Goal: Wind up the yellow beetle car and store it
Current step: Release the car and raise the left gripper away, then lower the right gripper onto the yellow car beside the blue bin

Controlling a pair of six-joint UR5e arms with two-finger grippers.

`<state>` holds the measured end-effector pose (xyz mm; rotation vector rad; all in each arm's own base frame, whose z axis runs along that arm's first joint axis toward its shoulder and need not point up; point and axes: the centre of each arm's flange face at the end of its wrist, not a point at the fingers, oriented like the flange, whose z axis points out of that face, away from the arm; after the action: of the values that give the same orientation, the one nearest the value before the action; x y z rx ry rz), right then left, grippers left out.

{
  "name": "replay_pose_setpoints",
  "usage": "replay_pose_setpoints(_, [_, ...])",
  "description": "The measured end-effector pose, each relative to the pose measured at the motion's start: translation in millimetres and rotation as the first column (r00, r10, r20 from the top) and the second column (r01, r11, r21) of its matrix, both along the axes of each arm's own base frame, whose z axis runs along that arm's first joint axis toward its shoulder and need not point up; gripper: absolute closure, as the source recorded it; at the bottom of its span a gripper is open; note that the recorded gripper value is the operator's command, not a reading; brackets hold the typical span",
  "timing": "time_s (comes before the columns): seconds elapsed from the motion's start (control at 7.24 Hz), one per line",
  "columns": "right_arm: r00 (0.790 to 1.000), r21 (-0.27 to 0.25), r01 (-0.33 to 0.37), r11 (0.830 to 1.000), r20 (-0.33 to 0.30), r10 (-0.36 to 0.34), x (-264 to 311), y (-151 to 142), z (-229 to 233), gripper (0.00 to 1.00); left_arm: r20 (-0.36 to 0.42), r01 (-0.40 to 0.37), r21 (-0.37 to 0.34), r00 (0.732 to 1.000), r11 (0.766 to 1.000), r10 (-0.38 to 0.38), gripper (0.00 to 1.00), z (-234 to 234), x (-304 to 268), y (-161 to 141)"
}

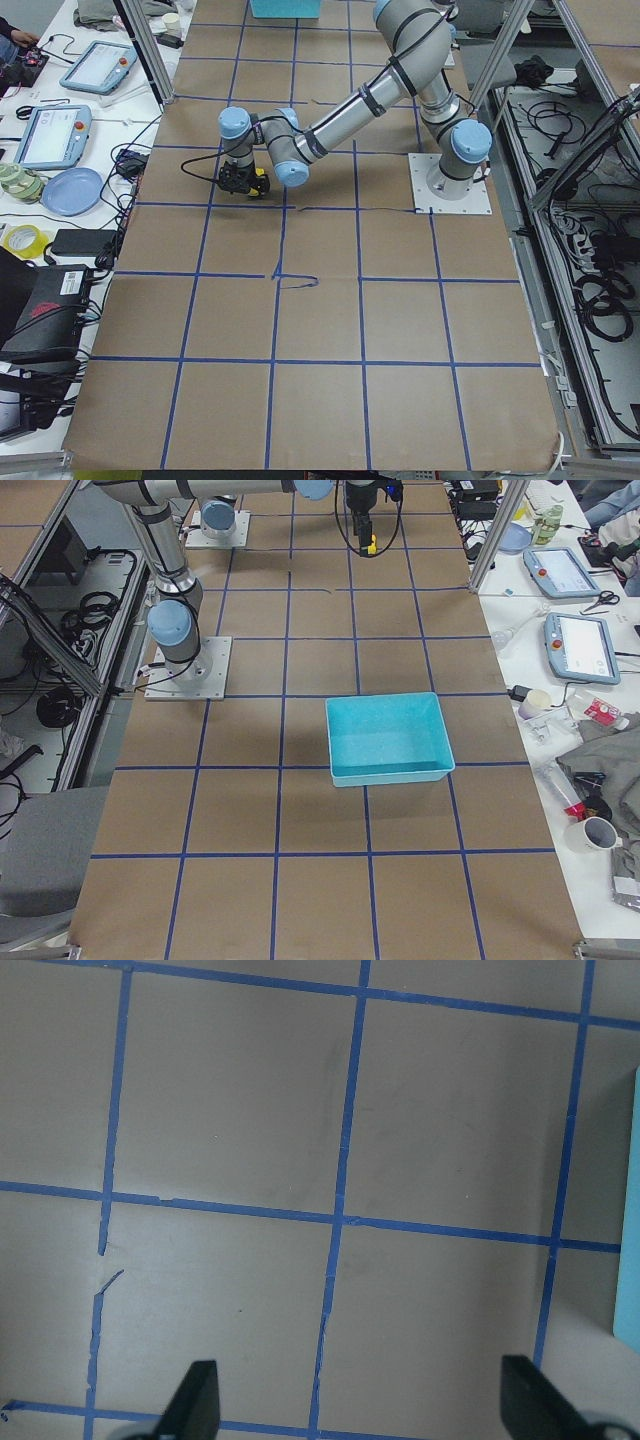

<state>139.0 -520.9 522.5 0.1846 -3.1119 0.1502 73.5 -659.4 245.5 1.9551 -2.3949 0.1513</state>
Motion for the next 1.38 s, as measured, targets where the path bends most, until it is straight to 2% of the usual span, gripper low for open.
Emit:
replay_pose_setpoints(0.14, [1.000,0.000,0.000,1.000,0.000,0.000,-0.1,0.0,0.1,0.00,0.025,0.099,-0.029,0.995,0.995,-0.099,0.02,26.3,-11.4,2.7])
replay_pose_setpoints(0.28, [1.000,0.000,0.001,1.000,0.000,-0.001,-0.1,0.0,0.1,0.00,0.058,0.220,-0.050,0.974,0.974,-0.217,0.01,54.6,-27.7,7.4])
replay_pose_setpoints(0.41, [1.000,0.000,0.001,1.000,0.000,-0.001,-0.2,0.0,0.1,0.00,0.091,0.336,-0.062,0.940,0.940,-0.330,0.01,82.0,-47.5,14.2])
replay_pose_setpoints(0.83, [1.000,0.000,0.000,1.000,0.000,0.000,0.2,0.0,0.0,0.00,0.141,0.591,-0.043,0.801,0.805,-0.581,0.00,150.4,-93.1,41.6])
replay_pose_setpoints(1.11, [1.000,0.002,-0.001,1.000,0.001,0.001,0.9,-0.2,-1.0,0.00,0.133,0.701,0.002,0.707,0.713,-0.695,0.00,190.5,-101.2,57.5])
replay_pose_setpoints(1.38, [1.000,0.004,-0.005,1.000,0.007,0.005,1.1,-0.8,-1.7,0.00,0.079,0.784,0.058,0.613,0.618,-0.786,0.00,218.1,-106.8,79.5])
